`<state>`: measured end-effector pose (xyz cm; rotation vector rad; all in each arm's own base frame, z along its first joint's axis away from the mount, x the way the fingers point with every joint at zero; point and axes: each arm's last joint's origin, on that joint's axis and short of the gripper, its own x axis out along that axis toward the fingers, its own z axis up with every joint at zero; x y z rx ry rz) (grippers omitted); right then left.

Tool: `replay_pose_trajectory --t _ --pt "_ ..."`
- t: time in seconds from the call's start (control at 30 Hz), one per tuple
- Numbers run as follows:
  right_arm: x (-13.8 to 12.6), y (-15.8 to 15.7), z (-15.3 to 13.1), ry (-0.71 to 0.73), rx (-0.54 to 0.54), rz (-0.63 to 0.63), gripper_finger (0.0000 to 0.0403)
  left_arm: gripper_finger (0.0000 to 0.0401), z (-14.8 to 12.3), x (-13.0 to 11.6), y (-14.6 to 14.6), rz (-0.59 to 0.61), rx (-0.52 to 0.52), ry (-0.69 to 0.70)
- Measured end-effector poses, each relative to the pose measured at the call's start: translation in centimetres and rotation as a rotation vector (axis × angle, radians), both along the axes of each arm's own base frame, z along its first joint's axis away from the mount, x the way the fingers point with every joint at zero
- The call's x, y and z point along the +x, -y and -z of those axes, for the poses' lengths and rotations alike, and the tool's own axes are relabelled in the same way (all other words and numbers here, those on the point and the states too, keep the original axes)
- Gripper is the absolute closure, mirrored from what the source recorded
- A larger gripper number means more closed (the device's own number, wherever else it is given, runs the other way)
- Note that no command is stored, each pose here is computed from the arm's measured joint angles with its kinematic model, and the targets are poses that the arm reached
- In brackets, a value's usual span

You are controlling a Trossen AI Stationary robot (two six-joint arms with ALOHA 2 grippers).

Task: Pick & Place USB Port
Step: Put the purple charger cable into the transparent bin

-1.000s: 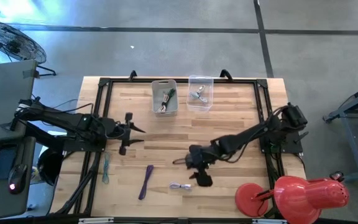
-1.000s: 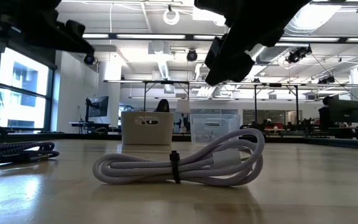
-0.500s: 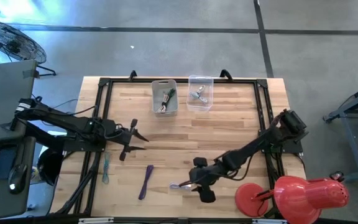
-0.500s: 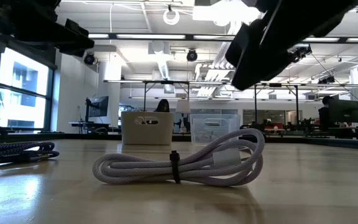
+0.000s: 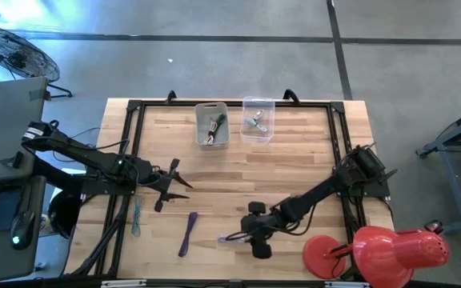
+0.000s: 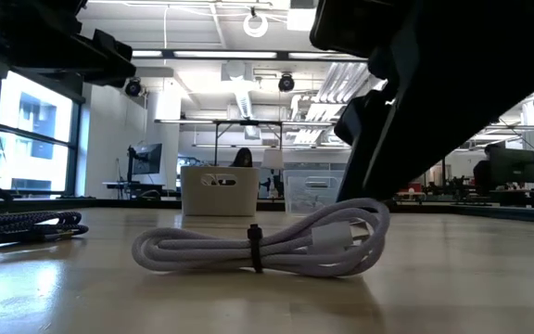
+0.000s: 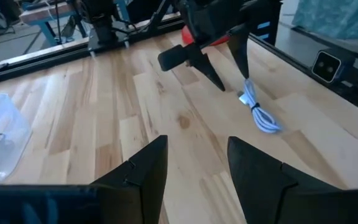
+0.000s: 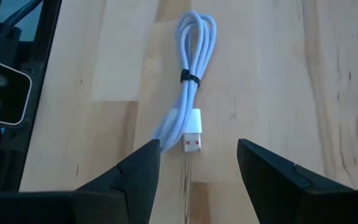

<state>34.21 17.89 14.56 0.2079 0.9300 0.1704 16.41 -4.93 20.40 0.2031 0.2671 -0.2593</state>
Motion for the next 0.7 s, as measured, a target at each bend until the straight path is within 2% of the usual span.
replay_pose_trajectory --t 0.7 --pt "0.14 -0.12 -0.13 -0.008 0.074 0.026 0.0196 0.0238 0.07 -0.01 -0.05 -0.003 0.03 -0.002"
